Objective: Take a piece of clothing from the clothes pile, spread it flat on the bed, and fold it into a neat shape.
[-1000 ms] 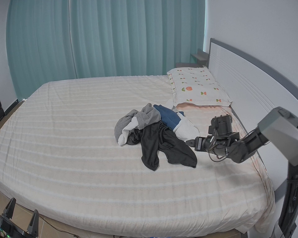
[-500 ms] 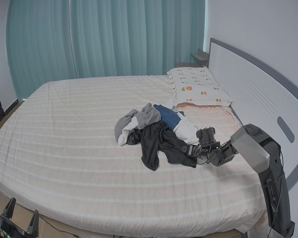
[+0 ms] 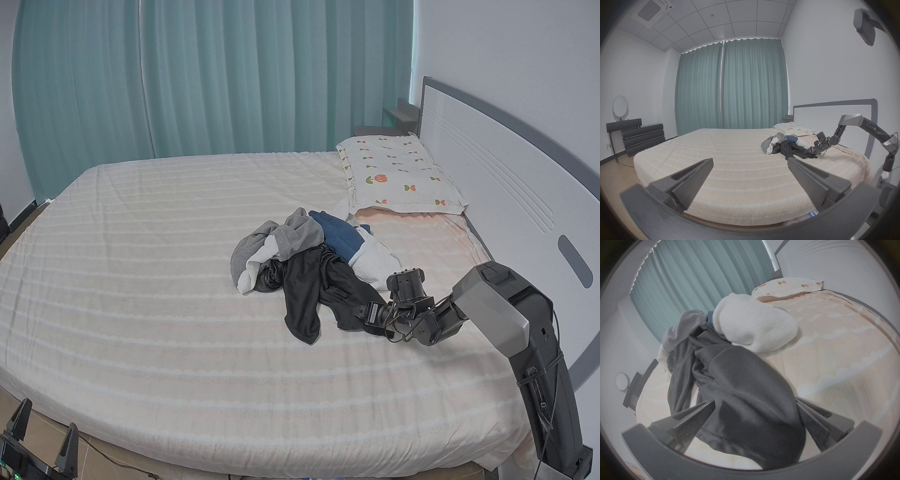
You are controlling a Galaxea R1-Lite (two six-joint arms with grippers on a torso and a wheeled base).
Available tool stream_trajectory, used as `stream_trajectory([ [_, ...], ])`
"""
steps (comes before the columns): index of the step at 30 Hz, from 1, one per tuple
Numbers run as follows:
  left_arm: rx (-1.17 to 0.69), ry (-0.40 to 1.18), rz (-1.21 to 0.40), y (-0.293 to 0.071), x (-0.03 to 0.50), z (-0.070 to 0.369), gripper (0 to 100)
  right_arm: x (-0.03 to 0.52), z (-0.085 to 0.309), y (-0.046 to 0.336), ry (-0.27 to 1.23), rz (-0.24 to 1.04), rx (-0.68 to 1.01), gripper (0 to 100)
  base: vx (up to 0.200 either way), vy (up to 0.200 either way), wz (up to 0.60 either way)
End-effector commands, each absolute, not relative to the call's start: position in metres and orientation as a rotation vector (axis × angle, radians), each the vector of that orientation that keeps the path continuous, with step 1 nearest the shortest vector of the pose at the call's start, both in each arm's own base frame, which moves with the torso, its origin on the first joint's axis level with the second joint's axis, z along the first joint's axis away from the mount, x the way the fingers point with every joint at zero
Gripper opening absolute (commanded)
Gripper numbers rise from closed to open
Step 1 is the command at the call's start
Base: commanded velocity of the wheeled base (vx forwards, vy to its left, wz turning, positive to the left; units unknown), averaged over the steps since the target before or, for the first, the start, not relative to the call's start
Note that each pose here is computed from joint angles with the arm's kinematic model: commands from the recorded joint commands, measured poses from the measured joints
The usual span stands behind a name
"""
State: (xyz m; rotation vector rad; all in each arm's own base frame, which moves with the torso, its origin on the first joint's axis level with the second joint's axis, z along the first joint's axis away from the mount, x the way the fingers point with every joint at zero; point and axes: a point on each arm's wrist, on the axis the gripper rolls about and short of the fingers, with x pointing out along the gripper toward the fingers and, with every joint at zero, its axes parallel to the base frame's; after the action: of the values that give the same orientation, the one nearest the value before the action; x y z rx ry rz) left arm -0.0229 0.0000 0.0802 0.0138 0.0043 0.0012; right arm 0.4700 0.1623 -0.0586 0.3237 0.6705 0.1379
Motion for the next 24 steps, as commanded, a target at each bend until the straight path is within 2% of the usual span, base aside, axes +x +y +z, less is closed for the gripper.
stream_trajectory([
  [1,0.014,0.009,0.001,0.000,-0.023,0.076,100,0.470,-0.056,0.177,0.657,0.170,0.319,100,0.000,0.000,0.00],
  [5,0.014,0.009,0.001,0.000,-0.023,0.076,100,0.469,-0.061,0.181,0.657,0.189,0.268,100,0.000,0.000,0.00],
  [6,0.014,0.009,0.001,0.000,-0.023,0.076,100,0.470,-0.062,0.181,0.651,0.190,0.254,0,0.000,0.000,0.00],
  [14,0.011,0.011,0.001,0.000,-0.022,0.075,100,0.471,-0.049,0.179,0.545,0.206,0.286,0,0.000,0.000,0.00],
  [24,0.003,0.011,0.002,0.000,-0.023,0.076,100,0.427,-0.001,0.162,0.439,0.252,0.320,0,0.000,0.000,0.00],
])
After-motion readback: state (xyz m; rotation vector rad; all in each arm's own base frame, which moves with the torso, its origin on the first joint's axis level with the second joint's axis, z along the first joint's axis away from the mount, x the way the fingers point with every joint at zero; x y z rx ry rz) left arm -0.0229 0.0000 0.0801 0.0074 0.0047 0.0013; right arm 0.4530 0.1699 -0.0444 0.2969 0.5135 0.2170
